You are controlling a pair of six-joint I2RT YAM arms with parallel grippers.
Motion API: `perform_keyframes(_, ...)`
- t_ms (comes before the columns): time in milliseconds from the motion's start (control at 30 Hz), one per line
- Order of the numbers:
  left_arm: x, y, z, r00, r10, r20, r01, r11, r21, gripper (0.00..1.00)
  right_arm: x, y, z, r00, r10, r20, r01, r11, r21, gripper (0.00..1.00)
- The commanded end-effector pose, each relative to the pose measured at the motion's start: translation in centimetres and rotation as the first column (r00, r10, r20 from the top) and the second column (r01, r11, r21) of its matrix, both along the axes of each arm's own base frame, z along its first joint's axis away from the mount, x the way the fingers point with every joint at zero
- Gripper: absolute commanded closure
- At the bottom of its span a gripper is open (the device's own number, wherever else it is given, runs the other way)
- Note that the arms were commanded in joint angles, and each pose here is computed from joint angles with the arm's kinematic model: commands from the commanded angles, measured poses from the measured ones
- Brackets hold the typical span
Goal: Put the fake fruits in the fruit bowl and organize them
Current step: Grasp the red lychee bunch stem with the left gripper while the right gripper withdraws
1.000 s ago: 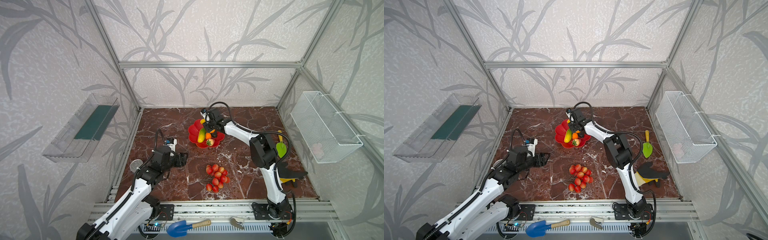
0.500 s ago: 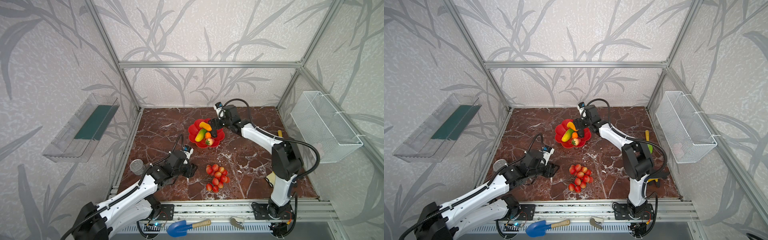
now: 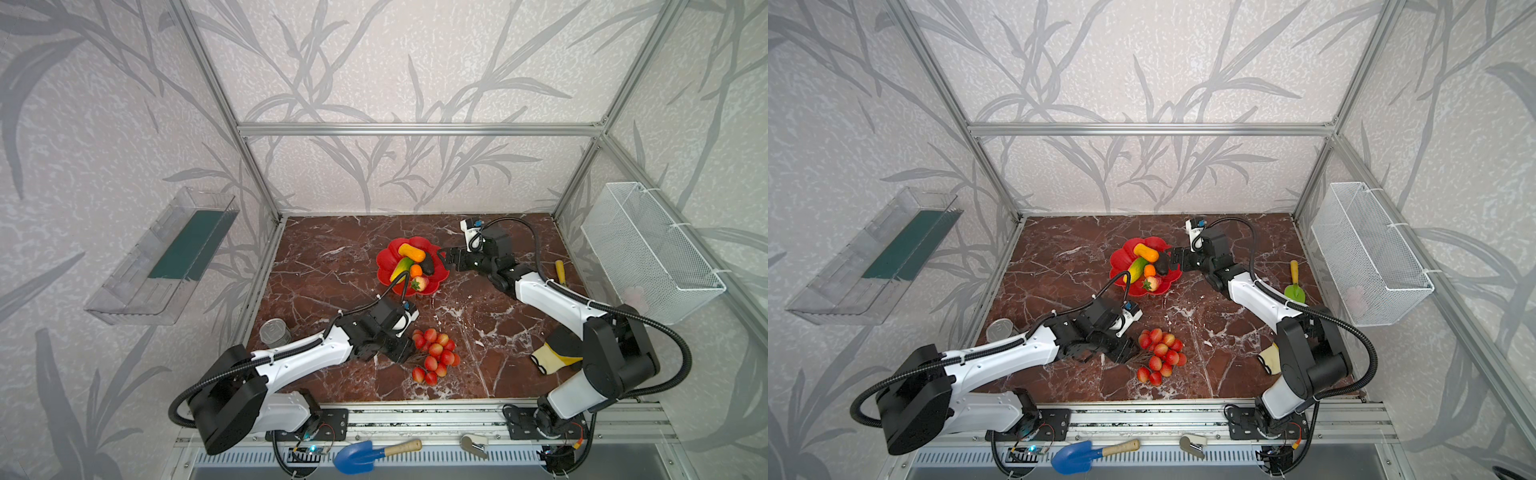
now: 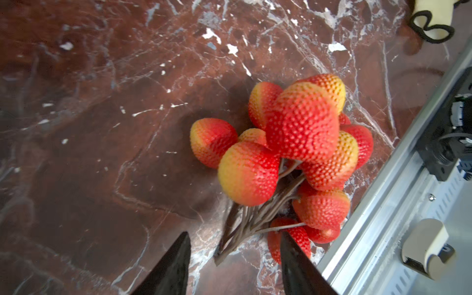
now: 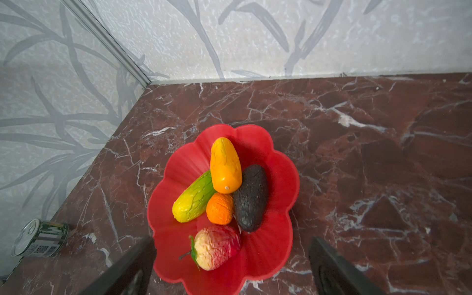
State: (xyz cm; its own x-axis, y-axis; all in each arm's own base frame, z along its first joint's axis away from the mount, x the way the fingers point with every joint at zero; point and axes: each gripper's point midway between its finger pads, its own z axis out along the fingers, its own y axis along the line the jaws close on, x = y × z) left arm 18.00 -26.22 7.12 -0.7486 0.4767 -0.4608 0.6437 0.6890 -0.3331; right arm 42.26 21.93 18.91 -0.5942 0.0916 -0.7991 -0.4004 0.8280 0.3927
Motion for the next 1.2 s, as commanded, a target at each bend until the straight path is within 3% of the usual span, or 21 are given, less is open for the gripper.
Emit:
perform_keyframes(0, -1.4, -1.7, 0.3, 0.992, -0.114, -0.044, 0.113, 0.993, -0.028, 0.42, -0.7, -0.1, 2.5, 0.999, 0.005, 0.048, -0.008, 0.998, 0.059, 0.06)
perform_keyframes(333, -2.0, -2.1, -2.1, 0.979, -0.159, -0.131, 0.166, 0.985, 0.049, 0.41, -1.8, -1.3, 2.3, 0.999, -0.019, 0.041, 0.017, 0.998, 0.059, 0.06)
perform_keyframes(567, -1.3, -2.0, -3.1, 0.98, -0.148, -0.133, 0.163, 0.981, 0.107, 0.48, -2.1, -2.1, 3.2, 0.997, -0.035, 0.065, 0.032, 0.998, 0.054, 0.06)
perform_keyframes(967, 0.3, -2.9, -3.8, 0.981, -0.149, -0.12, 0.165, 0.977, 0.137, 0.74, -2.7, -3.2, 3.9, 0.994, -0.059, 0.094, 0.054, 0.997, 0.051, 0.06)
perform_keyframes(1167, 1.0, -3.4, -3.0, 0.984, -0.145, -0.099, 0.155, 0.982, 0.103, 0.96, -2.9, -3.9, 4.2, 0.992, -0.077, 0.104, 0.072, 0.996, 0.057, 0.06)
